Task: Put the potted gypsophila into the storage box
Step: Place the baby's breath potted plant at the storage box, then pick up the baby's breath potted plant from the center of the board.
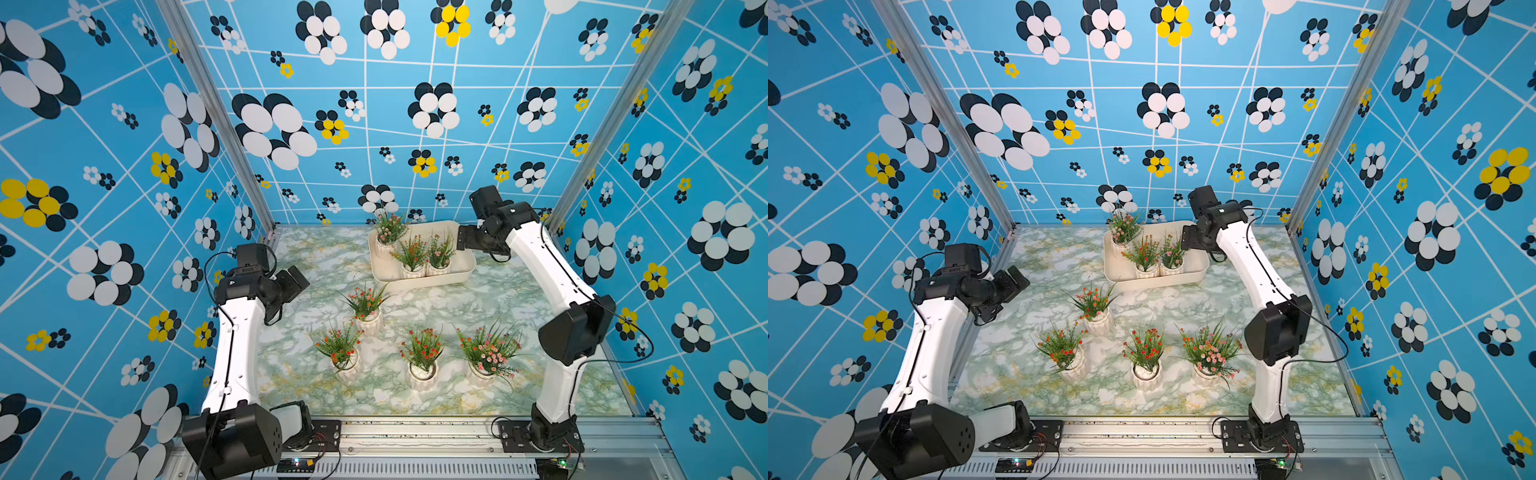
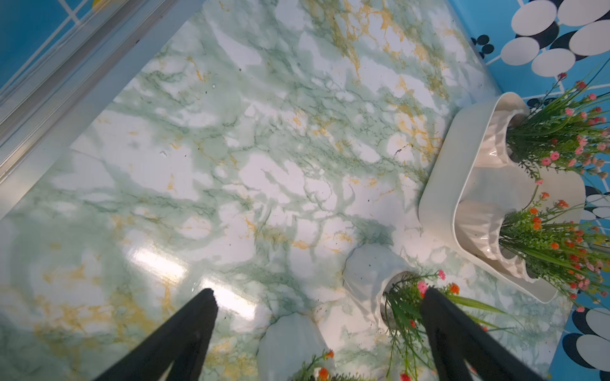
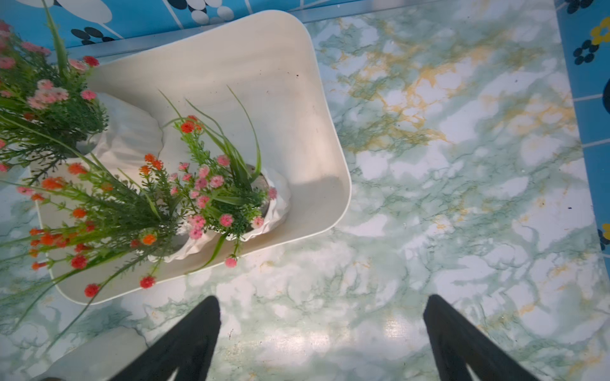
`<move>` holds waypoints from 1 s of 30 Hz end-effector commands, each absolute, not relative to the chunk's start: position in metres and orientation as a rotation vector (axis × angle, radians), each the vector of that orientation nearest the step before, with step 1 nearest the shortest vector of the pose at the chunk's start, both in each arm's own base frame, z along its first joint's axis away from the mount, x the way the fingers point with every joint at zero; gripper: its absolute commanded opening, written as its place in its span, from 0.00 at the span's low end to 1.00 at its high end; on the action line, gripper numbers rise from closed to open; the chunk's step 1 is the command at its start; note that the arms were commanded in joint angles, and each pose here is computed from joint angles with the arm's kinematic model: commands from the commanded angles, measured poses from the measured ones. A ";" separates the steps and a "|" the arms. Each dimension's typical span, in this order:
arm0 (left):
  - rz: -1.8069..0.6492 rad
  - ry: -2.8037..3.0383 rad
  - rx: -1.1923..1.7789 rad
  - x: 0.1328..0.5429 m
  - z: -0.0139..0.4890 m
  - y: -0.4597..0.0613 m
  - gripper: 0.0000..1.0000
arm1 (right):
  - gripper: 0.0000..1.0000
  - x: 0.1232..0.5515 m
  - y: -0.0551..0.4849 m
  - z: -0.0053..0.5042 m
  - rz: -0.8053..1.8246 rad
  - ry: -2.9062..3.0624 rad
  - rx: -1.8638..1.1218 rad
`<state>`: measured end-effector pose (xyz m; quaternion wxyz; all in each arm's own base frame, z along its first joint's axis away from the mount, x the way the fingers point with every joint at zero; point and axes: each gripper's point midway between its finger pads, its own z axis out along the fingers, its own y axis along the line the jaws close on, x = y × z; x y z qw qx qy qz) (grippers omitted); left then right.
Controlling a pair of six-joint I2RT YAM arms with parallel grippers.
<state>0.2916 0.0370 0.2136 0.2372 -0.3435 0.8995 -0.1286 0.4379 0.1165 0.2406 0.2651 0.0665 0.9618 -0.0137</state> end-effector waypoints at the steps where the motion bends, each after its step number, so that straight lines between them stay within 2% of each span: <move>1: -0.355 2.633 -0.951 0.248 0.193 0.024 0.99 | 0.99 0.426 0.093 0.222 -0.047 2.602 0.258; 13: -0.220 2.874 -0.939 0.147 0.162 0.012 0.99 | 0.99 0.364 0.060 0.160 -0.020 2.725 0.305; 16: -0.239 2.848 -0.924 0.139 0.167 0.005 0.95 | 0.99 0.357 0.056 0.153 -0.029 2.752 0.284; 22: -0.164 2.967 -0.926 0.116 0.146 -0.005 0.95 | 0.99 0.359 0.059 0.149 0.006 2.745 0.294; 30: -0.156 3.021 -0.853 0.122 0.120 -0.028 0.95 | 0.99 0.364 0.066 0.137 0.053 2.772 0.331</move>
